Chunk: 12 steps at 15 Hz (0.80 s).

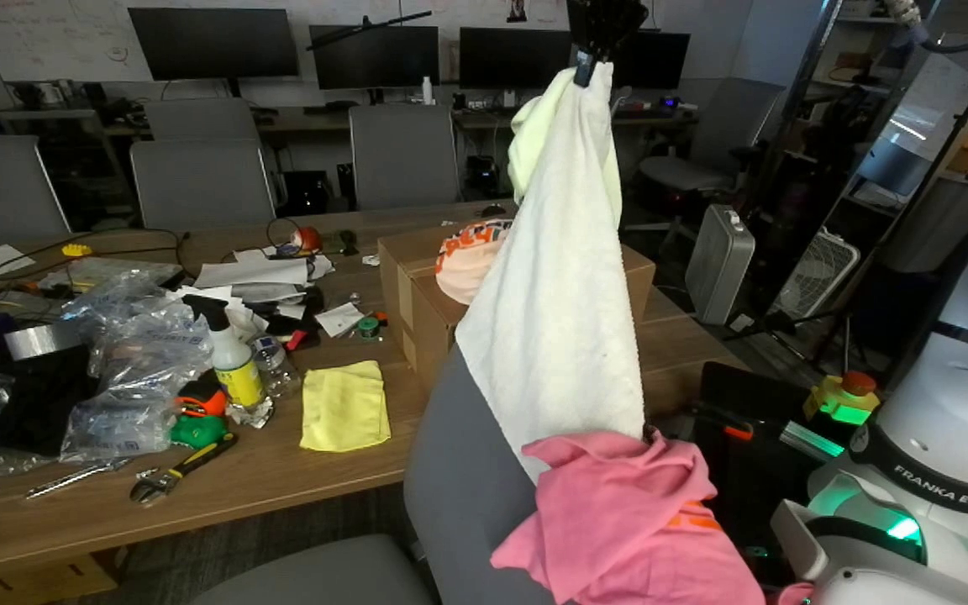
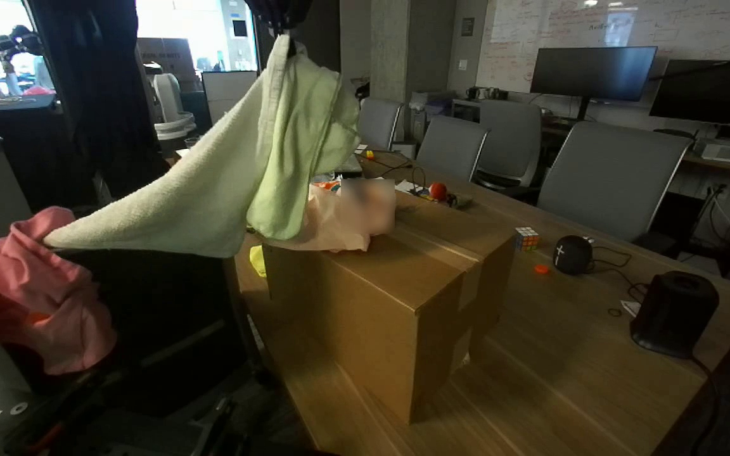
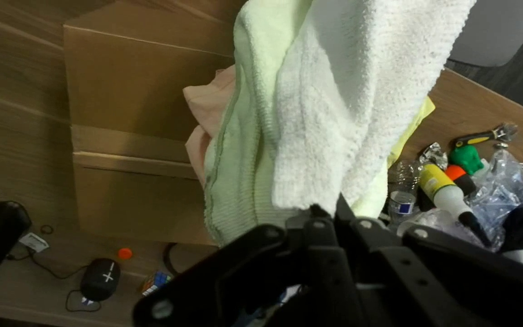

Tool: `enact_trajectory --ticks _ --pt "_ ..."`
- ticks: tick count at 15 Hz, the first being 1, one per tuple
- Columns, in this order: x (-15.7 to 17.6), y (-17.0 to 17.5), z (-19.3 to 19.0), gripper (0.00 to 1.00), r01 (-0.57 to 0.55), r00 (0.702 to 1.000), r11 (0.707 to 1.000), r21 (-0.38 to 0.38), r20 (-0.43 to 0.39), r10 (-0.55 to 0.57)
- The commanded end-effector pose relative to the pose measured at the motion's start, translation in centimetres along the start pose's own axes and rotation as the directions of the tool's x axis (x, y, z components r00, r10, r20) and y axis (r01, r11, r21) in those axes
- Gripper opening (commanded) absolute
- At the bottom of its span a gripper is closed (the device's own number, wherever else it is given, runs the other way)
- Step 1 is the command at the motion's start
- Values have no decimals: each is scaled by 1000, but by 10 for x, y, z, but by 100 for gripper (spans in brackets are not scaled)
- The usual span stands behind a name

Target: Move the shirts from the chair and put them on top of the box.

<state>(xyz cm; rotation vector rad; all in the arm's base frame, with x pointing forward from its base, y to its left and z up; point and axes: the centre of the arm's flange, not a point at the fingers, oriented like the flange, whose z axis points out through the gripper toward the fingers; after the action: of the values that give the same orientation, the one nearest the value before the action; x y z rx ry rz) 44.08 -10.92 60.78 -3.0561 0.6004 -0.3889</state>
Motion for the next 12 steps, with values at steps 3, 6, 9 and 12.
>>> enact_trajectory --ticks 3,6,9,12 --pt "20 35 -45 2 -149 989 988 35 3 149" --pt "29 47 -61 2 -198 980 979 38 5 198" --pt "38 54 -78 2 -239 971 970 50 -1 239" --pt "45 61 -95 1 -270 962 960 73 -8 271"
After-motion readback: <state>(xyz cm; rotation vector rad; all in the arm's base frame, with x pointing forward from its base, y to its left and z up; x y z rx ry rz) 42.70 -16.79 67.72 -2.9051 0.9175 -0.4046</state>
